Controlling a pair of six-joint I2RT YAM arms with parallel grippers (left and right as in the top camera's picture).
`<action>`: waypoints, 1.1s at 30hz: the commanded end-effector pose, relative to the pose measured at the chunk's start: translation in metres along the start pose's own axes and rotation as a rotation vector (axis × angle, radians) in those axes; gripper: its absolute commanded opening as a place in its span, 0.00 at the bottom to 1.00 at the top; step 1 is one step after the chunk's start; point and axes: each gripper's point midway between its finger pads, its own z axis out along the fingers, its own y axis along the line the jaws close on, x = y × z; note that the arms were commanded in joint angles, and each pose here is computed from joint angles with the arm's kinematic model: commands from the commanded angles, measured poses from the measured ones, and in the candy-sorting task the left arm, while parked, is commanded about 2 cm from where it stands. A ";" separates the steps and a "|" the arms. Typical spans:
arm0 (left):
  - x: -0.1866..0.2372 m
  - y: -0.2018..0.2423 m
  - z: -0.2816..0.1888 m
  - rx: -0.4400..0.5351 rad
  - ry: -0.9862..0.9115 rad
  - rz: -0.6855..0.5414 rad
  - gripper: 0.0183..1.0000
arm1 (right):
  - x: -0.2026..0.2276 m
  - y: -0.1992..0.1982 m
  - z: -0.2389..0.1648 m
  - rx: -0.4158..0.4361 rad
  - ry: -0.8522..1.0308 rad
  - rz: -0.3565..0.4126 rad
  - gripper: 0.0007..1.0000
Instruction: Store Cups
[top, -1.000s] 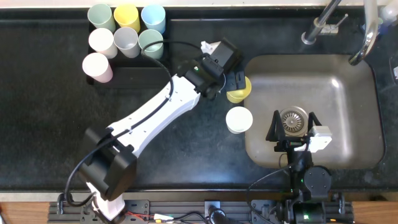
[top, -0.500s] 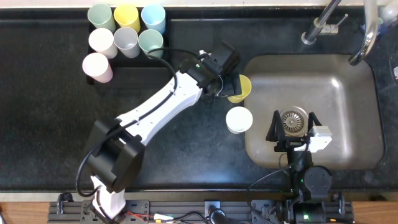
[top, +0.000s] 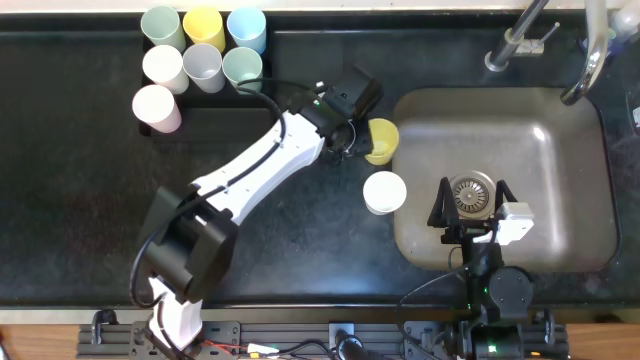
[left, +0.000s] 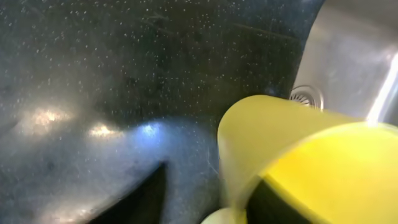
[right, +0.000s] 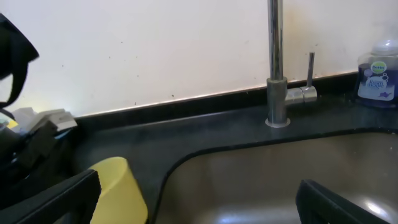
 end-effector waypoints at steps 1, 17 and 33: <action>-0.002 -0.002 0.003 0.007 0.004 -0.019 0.02 | 0.003 -0.001 0.000 -0.003 0.001 -0.003 1.00; -0.105 0.105 -0.138 -0.089 -0.245 -0.308 0.02 | 0.003 -0.001 0.000 -0.003 0.001 -0.003 1.00; -0.127 0.258 -0.167 -0.257 -0.212 -0.724 0.02 | 0.003 -0.001 0.000 -0.003 0.001 -0.003 1.00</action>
